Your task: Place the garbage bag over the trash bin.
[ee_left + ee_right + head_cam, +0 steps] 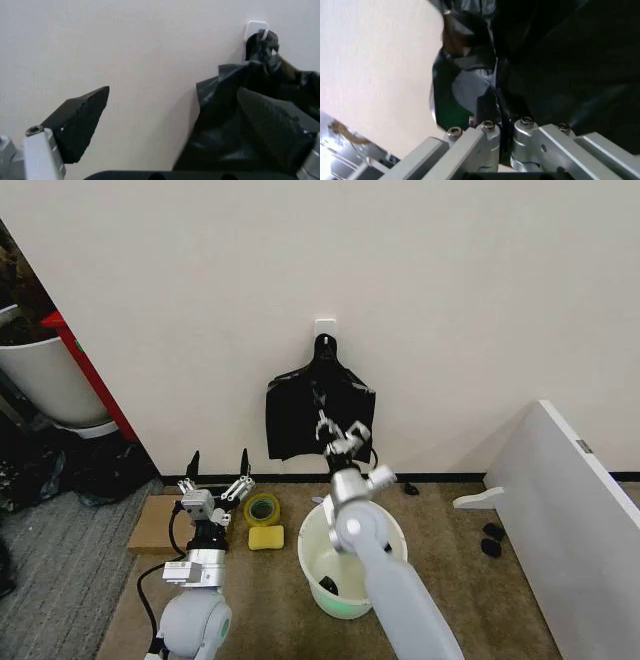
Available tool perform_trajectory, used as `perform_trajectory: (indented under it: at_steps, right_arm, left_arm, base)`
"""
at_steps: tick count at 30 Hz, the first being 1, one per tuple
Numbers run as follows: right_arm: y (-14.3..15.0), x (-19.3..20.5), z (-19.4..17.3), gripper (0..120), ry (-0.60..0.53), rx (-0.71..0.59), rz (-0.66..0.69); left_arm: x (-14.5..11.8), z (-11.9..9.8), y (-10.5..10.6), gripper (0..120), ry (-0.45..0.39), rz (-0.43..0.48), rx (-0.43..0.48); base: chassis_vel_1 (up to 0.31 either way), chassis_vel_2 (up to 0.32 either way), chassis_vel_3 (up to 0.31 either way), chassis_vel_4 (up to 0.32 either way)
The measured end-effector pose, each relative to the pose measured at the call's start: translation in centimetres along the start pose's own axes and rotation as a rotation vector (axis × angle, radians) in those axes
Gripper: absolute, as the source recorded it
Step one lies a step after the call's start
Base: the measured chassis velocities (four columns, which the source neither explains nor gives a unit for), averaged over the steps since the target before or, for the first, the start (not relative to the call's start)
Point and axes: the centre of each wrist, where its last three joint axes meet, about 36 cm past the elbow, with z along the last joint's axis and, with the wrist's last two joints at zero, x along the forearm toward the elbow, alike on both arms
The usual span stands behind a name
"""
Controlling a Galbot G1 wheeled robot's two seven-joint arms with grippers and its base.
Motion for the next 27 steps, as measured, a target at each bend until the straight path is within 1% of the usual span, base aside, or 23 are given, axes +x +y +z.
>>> perform_trajectory:
  at_steps: [2,6,7,11,14,15,17,22,23,27]
  right_arm:
    - [-0.6,1.6,0.2,0,0.011,0.039,0.005]
    - [-2.4,5.3,0.5,0,0.047,0.165,0.013]
    - [-2.4,5.3,0.5,0,0.047,0.165,0.013]
    - [-4.5,9.1,0.7,0,0.106,0.307,-0.003]
    - [-5.7,11.0,0.6,0,0.134,0.387,-0.021]
    - [-5.7,11.0,0.6,0,0.134,0.387,-0.021]
    - [-6.4,11.9,0.5,0,0.147,0.432,-0.036]
    - [-8.4,13.4,0.5,0,0.173,0.527,-0.120]
    - [-8.4,13.4,0.5,0,0.173,0.527,-0.120]
    - [-10.8,14.4,0.5,0,0.190,0.625,-0.231]
  left_arm:
    - [0.0,0.0,0.0,100,0.000,0.001,0.001]
    - [0.1,-0.2,0.0,100,-0.007,0.002,0.001]
    - [0.1,-0.2,0.0,100,-0.007,0.002,0.001]
    - [0.3,-0.1,0.0,100,-0.007,-0.001,0.002]
    - [0.1,0.0,-0.1,100,-0.009,-0.001,0.005]
    - [0.1,0.0,-0.1,100,-0.009,-0.001,0.005]
    - [-0.2,0.1,-0.2,100,-0.013,-0.001,0.008]
    - [-0.4,0.1,-0.2,100,-0.016,-0.002,0.009]
    - [-0.4,0.1,-0.2,100,-0.016,-0.002,0.009]
    - [-0.5,0.1,0.1,100,-0.014,-0.002,0.006]
  base:
    - [0.000,0.000,0.000,0.000]
    - [0.000,0.000,0.000,0.000]
    - [0.000,0.000,0.000,0.000]
    - [0.000,0.000,0.000,0.000]
    - [0.000,0.000,0.000,0.000]
    - [0.000,0.000,0.000,0.000]
    - [0.000,0.000,0.000,0.000]
    - [0.000,0.000,0.000,0.000]
    - [0.000,0.000,0.000,0.000]
    - [0.000,0.000,0.000,0.000]
